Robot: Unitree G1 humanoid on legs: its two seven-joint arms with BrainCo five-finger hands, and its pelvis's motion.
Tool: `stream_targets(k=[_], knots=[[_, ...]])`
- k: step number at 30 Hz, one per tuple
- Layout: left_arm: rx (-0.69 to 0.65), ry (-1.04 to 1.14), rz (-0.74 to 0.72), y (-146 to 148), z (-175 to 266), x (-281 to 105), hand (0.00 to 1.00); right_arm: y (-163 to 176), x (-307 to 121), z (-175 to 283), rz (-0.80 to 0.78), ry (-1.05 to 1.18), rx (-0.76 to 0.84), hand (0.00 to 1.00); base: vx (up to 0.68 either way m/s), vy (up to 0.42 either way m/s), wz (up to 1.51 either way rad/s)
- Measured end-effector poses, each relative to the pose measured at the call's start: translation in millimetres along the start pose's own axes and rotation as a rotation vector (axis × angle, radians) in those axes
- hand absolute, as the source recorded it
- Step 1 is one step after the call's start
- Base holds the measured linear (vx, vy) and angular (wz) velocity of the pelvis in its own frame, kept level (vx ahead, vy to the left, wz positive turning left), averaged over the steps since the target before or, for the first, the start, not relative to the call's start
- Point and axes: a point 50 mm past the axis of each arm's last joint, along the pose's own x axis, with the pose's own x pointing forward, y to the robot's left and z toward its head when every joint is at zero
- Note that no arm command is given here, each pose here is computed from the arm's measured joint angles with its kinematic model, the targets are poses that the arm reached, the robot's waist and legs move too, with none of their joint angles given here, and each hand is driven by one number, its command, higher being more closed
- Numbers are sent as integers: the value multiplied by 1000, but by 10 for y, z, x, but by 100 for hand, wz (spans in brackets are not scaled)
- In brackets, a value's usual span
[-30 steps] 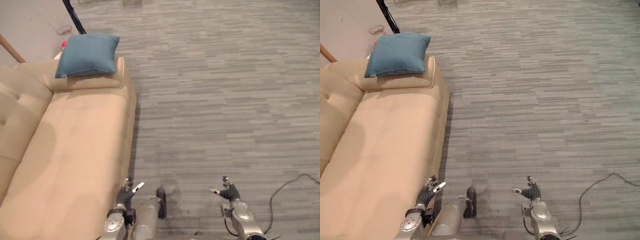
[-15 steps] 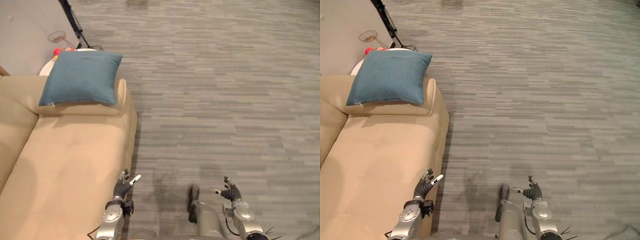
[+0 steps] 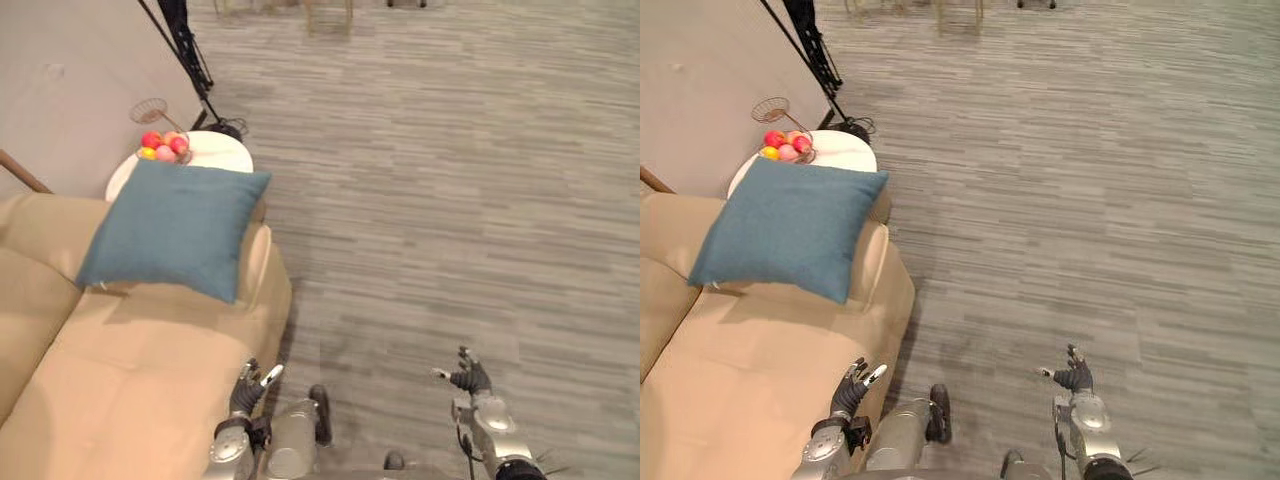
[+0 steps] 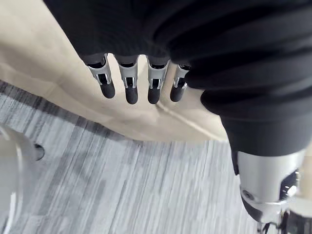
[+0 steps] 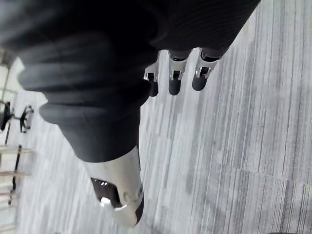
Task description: Pick up cushions and gather them together orderly.
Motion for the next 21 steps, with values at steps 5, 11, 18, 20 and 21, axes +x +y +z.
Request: stream_targets(k=[5,11,18,20,21], knots=[[-15,-1,41,112,-15,-33,0,-20,-7,-85,-1,40,-19,0,484,198,107],[-3,-6,77,199,6,-43,0,-62,-123,-290,-11,89,-32,0,408,-8,173],[-10,-98,14,27,246,23,0,-118,-335,-500,-97,121,136,0,299,-228,187],[-31,-112,-1,-53,279,28,0,-195,-392,-555,-127,130,154,0,244,-314,119],[-53,-116,-11,-111,267,0,0,-204,-367,-473,-134,95,169,0,185,-291,44]])
